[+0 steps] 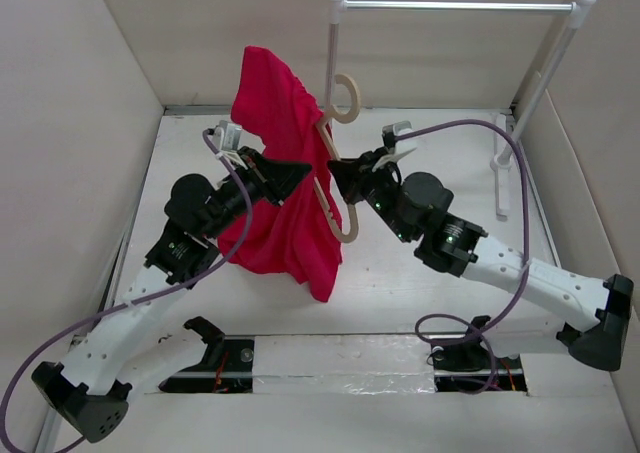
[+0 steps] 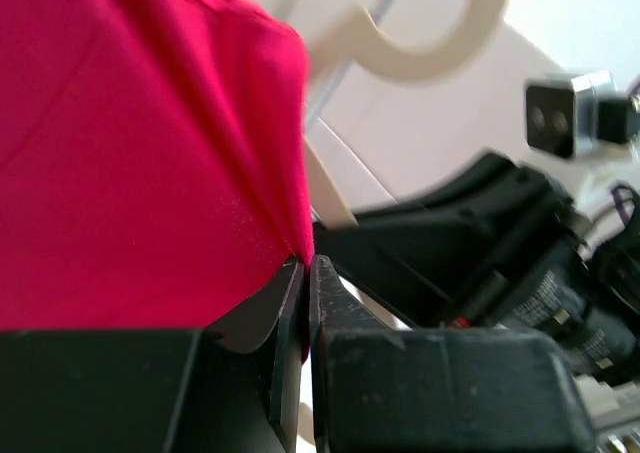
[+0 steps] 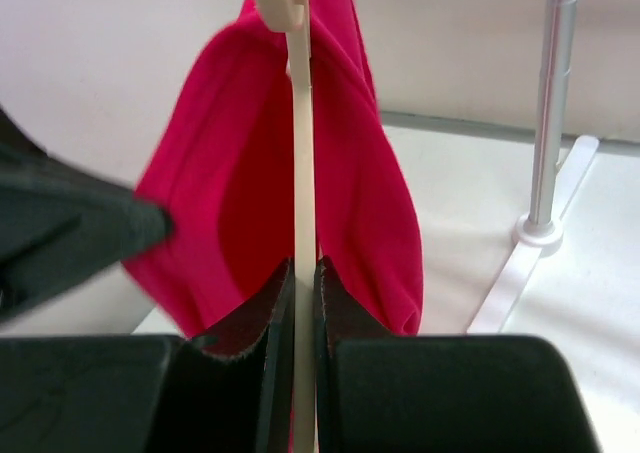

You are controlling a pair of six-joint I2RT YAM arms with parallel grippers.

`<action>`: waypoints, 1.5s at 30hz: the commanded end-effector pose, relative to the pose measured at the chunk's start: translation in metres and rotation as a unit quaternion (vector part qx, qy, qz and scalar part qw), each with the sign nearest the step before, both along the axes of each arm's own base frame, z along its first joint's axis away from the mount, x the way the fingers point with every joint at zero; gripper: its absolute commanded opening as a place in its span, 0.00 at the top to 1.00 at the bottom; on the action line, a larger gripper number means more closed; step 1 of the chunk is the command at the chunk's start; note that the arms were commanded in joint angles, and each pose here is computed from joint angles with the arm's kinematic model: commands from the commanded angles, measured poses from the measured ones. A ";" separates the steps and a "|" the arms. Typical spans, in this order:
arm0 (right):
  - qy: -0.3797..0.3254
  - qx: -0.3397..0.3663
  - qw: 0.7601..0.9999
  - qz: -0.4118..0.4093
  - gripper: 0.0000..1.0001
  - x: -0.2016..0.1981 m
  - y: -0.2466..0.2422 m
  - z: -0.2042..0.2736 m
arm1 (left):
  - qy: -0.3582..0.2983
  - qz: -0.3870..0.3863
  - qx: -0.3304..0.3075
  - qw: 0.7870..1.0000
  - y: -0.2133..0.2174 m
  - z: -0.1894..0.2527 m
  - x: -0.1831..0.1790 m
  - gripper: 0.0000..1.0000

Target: Place the t-shirt on the hanger

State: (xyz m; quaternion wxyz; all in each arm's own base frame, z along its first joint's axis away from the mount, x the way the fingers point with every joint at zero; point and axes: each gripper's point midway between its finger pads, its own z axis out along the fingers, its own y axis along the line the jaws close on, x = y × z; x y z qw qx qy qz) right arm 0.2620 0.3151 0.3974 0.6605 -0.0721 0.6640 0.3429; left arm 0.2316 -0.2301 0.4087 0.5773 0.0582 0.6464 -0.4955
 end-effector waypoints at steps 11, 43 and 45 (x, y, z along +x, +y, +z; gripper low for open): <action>-0.092 0.102 0.991 -0.003 1.00 0.038 0.021 0.062 | -0.030 -0.127 -0.006 0.991 -0.027 -0.002 -0.034 1.00; -0.094 0.111 0.989 0.027 1.00 -0.015 -0.014 0.031 | 0.019 0.088 -0.128 0.988 0.003 0.064 0.052 0.36; -0.095 0.110 0.989 0.029 1.00 -0.016 -0.013 0.031 | 0.029 0.110 -0.125 0.986 0.005 0.059 0.062 0.36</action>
